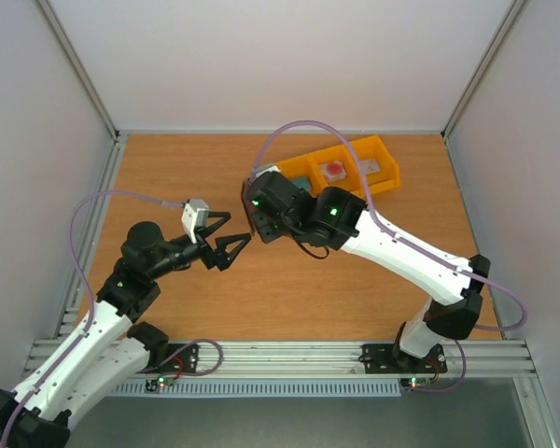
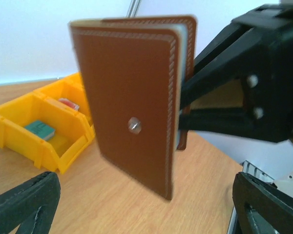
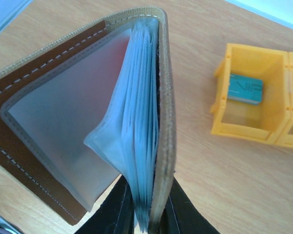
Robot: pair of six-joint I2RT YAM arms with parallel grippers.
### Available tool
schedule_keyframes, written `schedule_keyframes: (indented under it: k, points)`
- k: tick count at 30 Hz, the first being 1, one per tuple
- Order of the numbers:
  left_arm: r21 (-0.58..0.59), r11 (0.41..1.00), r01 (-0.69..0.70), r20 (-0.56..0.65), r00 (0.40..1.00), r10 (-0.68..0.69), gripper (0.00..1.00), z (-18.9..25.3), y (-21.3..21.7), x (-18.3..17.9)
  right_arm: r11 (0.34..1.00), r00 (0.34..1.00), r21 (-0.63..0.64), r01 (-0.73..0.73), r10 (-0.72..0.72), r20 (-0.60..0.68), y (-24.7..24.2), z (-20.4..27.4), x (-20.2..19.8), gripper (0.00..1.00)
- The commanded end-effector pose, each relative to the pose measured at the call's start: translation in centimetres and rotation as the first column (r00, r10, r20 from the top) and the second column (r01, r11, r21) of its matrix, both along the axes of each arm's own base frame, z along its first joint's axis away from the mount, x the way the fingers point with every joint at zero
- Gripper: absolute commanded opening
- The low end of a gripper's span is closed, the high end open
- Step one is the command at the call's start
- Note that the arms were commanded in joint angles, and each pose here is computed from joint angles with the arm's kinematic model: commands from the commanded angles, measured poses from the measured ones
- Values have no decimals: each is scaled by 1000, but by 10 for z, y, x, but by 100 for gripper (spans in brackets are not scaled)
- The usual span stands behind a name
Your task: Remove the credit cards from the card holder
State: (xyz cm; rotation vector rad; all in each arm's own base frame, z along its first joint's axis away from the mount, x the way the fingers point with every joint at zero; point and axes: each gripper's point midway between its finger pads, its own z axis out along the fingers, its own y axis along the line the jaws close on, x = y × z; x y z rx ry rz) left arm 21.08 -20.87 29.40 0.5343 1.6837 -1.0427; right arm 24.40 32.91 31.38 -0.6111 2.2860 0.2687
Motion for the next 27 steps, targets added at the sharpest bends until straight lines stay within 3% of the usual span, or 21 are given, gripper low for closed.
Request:
schedule_keyframes:
  k: [1,4,8,10,13,21,24,27]
  points:
    - [-64,998,9,107,994,-2,94,32,-1,-1,999,1000,36,-18,17,17,19,8,0,1]
    - [-53,998,-39,86,995,43,83,26,3,5,997,998,48,-62,62,-1,29,6,-5,1]
    - [1,993,-119,29,992,119,42,9,14,12,992,994,52,-114,114,0,30,9,-12,1]
    - [48,989,-138,18,990,137,29,-2,19,11,990,992,62,-129,127,22,22,16,-14,1]
    - [79,984,-157,13,988,156,17,-8,24,9,963,972,134,-235,233,35,22,24,-29,1]
    - [82,991,-110,42,993,107,17,0,24,-2,829,862,271,-490,506,12,11,25,-73,1]
    - [76,995,-59,53,997,55,25,3,20,-12,748,803,361,-557,595,4,0,28,-87,1]
    - [54,998,38,93,995,-43,40,13,11,-27,653,732,417,-632,680,45,-1,36,-106,1]
